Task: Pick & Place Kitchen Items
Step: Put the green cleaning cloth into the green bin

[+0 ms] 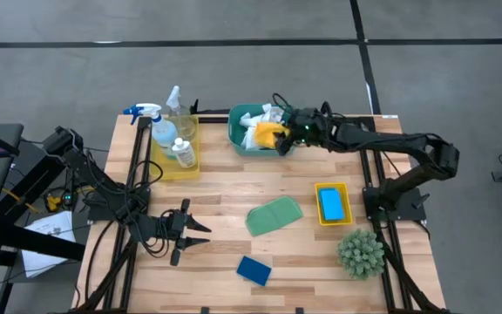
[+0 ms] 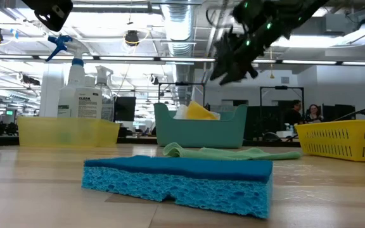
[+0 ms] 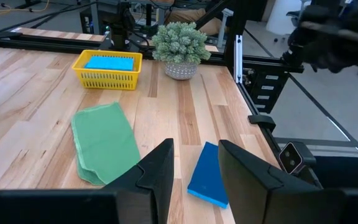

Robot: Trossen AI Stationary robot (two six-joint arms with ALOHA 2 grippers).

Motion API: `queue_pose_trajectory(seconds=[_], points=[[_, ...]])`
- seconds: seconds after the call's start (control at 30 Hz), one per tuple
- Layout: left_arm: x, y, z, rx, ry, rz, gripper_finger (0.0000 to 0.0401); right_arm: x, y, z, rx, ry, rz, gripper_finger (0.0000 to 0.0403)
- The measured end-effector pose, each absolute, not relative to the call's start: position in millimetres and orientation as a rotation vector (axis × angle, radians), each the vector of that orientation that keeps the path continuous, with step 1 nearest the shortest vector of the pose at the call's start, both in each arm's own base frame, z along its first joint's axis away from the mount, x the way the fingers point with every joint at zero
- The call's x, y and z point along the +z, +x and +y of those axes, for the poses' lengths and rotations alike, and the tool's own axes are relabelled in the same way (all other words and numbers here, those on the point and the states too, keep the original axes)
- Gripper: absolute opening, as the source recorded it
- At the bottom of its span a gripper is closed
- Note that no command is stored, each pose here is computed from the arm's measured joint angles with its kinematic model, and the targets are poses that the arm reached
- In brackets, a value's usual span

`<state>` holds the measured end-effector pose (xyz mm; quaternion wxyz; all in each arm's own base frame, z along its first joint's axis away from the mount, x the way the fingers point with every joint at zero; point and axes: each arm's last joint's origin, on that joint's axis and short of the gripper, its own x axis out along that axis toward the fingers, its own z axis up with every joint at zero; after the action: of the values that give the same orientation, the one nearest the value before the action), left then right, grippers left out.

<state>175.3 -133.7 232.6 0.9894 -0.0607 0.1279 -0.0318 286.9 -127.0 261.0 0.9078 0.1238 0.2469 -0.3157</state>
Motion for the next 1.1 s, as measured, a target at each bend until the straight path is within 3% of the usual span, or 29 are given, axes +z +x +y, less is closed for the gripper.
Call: queue_pose_trajectory(seconds=[0.3, 0.57, 0.83, 1.1], points=[[232, 175, -134, -0.063, -0.119, 0.260, 0.0122, 294, 276, -27, -0.377, 0.194, 0.517, 0.0228], [233, 175, -134, -0.064, -0.124, 0.254, 0.0122, 308, 251, 69, -0.252, 0.172, 0.450, 0.0228], [235, 176, -134, -0.067, -0.137, 0.238, 0.0122, 303, 225, 137, -0.241, 0.128, 0.382, 0.0228], [236, 176, -133, -0.028, -0.139, 0.222, 0.0122, 290, 214, 171, -0.261, 0.097, 0.349, 0.0227]])
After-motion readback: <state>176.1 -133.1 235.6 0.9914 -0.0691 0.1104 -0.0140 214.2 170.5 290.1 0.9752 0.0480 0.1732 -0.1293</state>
